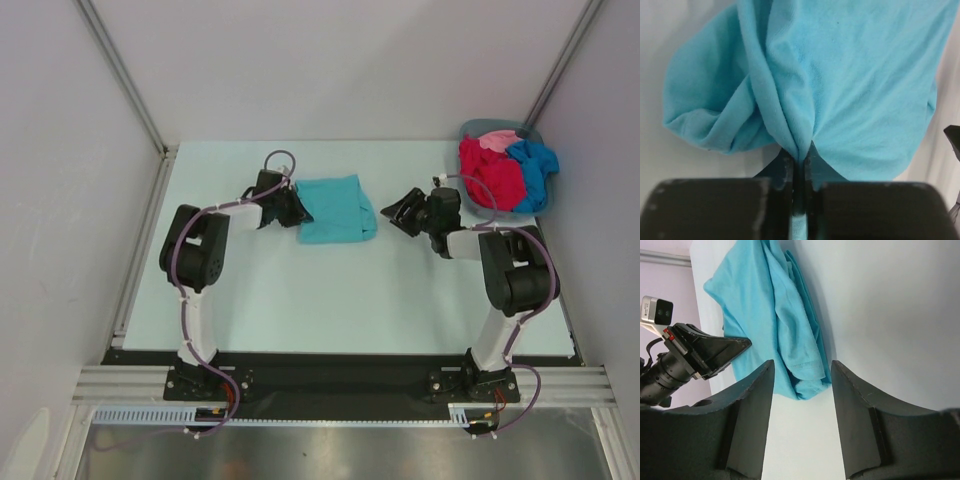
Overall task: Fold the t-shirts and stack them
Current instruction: Neatly place the folded tshirt to the corner
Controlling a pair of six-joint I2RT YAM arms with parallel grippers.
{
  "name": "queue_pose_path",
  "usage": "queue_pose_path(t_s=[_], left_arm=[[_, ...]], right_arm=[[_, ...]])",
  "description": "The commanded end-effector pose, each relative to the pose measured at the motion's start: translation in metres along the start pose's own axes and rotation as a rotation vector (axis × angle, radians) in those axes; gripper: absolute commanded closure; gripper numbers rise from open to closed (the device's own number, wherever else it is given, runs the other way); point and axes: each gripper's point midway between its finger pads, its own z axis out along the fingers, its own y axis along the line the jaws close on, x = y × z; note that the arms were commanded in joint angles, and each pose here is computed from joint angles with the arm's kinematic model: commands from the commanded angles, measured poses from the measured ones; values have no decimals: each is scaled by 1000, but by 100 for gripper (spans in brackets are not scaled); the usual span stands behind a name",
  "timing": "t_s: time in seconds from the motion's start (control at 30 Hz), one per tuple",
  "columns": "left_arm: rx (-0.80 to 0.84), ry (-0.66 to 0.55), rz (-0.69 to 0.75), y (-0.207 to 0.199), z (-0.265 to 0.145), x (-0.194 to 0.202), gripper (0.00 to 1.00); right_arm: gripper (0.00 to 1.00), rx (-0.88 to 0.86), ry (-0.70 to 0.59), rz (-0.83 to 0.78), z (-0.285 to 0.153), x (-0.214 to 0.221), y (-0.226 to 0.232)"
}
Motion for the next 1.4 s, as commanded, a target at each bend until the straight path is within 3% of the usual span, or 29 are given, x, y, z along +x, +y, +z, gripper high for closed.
queue_pose_path(t_s=[0.0, 0.47, 0.63, 0.97, 1.13, 1.37], left_arm=[[-67, 19, 26, 4, -1, 0, 100], [-236, -72, 43, 37, -35, -70, 100], [-251, -72, 31, 47, -45, -69, 100], [-331, -104, -44, 106, -69, -95, 100], [-286, -121, -28, 100, -76, -113, 100], [-198, -94, 15, 74, -63, -98, 100]], right_arm=[[46, -67, -42, -16, -10, -16, 24], [47, -106, -7, -40, 19, -19, 48], [47, -89, 129, -77, 68, 23, 66], [47, -128, 203, -125, 123, 58, 125], [48, -110, 194, -138, 120, 55, 120], [47, -80, 188, -137, 103, 49, 104]])
